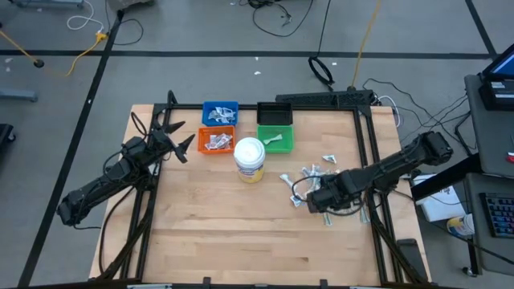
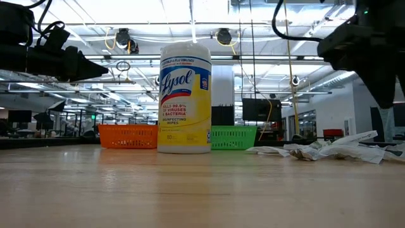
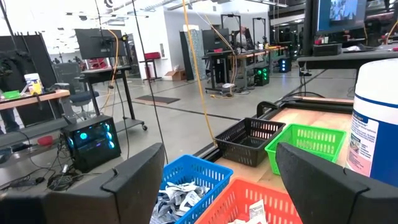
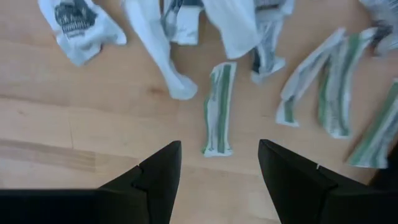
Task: Pick & Place First Aid Supplies
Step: Put the green bandage into the green bin
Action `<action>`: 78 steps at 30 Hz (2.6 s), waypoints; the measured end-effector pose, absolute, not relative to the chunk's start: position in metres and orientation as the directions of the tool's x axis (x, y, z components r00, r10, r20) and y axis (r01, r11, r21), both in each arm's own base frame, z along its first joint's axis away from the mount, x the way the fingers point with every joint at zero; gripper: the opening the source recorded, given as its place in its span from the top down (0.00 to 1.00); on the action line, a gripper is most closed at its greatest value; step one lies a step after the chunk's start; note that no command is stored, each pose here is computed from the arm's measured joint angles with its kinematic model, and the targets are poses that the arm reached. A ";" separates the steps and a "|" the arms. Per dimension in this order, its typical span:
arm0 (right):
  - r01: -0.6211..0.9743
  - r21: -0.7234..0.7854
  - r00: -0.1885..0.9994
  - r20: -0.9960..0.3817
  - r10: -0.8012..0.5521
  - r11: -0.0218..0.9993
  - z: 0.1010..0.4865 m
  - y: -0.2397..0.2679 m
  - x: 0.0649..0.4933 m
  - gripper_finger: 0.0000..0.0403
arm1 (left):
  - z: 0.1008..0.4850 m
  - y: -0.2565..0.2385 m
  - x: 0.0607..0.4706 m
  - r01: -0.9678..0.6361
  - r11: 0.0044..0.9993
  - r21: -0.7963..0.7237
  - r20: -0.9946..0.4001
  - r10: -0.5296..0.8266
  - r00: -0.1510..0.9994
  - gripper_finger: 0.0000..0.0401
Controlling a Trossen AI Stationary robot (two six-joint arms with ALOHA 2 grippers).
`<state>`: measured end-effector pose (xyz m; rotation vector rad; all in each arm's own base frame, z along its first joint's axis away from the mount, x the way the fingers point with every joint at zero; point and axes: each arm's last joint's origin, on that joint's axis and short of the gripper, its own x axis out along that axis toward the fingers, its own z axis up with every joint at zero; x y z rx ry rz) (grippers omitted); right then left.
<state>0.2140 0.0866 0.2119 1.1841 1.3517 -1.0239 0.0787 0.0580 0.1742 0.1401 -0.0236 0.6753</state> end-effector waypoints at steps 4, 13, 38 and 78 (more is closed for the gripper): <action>0.983 0.071 0.048 -0.989 0.139 0.170 0.195 0.093 0.214 0.48 | 0.174 0.058 0.079 -0.625 0.771 0.122 0.067 0.621 0.781 0.23; 0.981 0.128 0.096 -0.973 0.207 0.146 0.153 0.091 0.203 0.48 | 0.174 0.058 0.079 -0.625 0.771 0.122 0.067 0.621 0.781 0.23; 0.974 0.125 0.077 -0.967 0.243 0.189 0.146 0.089 0.199 0.99 | 0.174 0.058 0.079 -0.624 0.772 0.122 0.067 0.621 0.781 0.23; 0.264 0.172 0.108 -0.983 0.148 0.949 0.239 -0.112 0.291 1.00 | 0.174 0.058 0.079 -0.624 0.772 0.122 0.067 0.621 0.781 0.23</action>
